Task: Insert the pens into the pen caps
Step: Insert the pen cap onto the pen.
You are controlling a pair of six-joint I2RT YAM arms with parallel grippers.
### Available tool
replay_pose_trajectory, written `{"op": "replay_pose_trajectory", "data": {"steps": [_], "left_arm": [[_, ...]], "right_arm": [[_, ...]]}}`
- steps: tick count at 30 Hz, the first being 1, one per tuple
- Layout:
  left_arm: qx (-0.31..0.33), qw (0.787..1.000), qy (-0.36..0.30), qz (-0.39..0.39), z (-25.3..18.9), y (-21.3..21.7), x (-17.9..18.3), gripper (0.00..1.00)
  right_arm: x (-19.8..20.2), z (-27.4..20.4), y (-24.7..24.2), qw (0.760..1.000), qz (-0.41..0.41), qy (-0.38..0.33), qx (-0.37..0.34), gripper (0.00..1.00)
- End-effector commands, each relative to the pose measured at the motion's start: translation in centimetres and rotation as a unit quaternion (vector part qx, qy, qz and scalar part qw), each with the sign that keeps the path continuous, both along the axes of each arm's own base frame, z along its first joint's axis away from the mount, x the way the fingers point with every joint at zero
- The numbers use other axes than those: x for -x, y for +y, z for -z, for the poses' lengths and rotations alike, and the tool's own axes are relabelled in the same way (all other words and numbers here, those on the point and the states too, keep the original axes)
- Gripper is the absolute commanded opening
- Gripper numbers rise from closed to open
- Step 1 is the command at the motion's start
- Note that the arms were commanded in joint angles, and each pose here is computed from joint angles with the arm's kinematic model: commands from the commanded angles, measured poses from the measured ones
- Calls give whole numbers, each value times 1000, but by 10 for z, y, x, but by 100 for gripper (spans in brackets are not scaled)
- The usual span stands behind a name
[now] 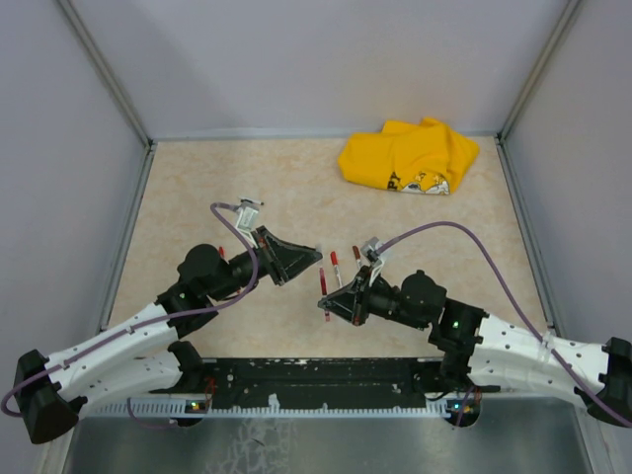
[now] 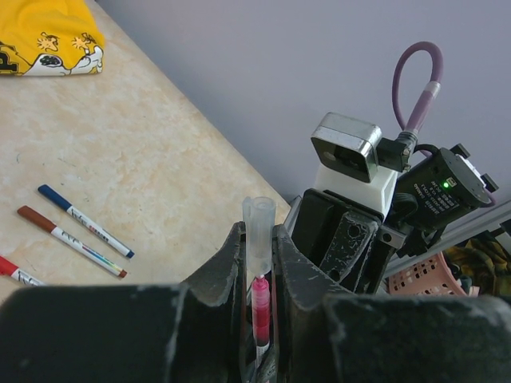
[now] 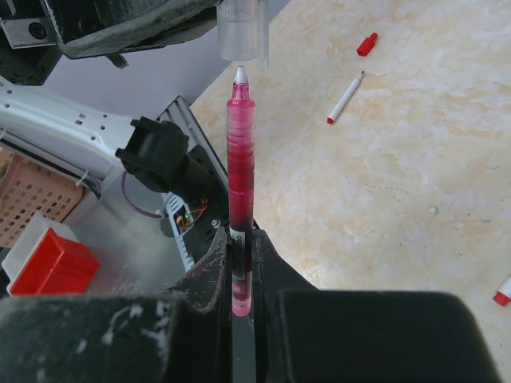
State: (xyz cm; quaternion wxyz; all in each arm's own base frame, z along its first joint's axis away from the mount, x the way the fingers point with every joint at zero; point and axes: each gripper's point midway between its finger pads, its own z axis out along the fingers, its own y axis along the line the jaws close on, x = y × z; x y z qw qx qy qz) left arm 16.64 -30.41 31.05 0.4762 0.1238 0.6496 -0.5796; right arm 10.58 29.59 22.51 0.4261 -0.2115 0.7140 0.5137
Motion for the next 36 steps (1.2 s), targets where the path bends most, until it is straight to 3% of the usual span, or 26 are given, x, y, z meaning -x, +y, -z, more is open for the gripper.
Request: {"op": "replay_pose_trajectory", "data": {"steps": [1, 36], "left_arm": [[20, 1000, -9, 4, -10, 0, 2, 0], [-5, 999, 0, 39, 8, -13, 6, 0]], "right_arm": [[-1, -15, 3, 1000, 2, -8, -24, 0], [-16, -23, -7, 998, 52, -19, -31, 0]]}}
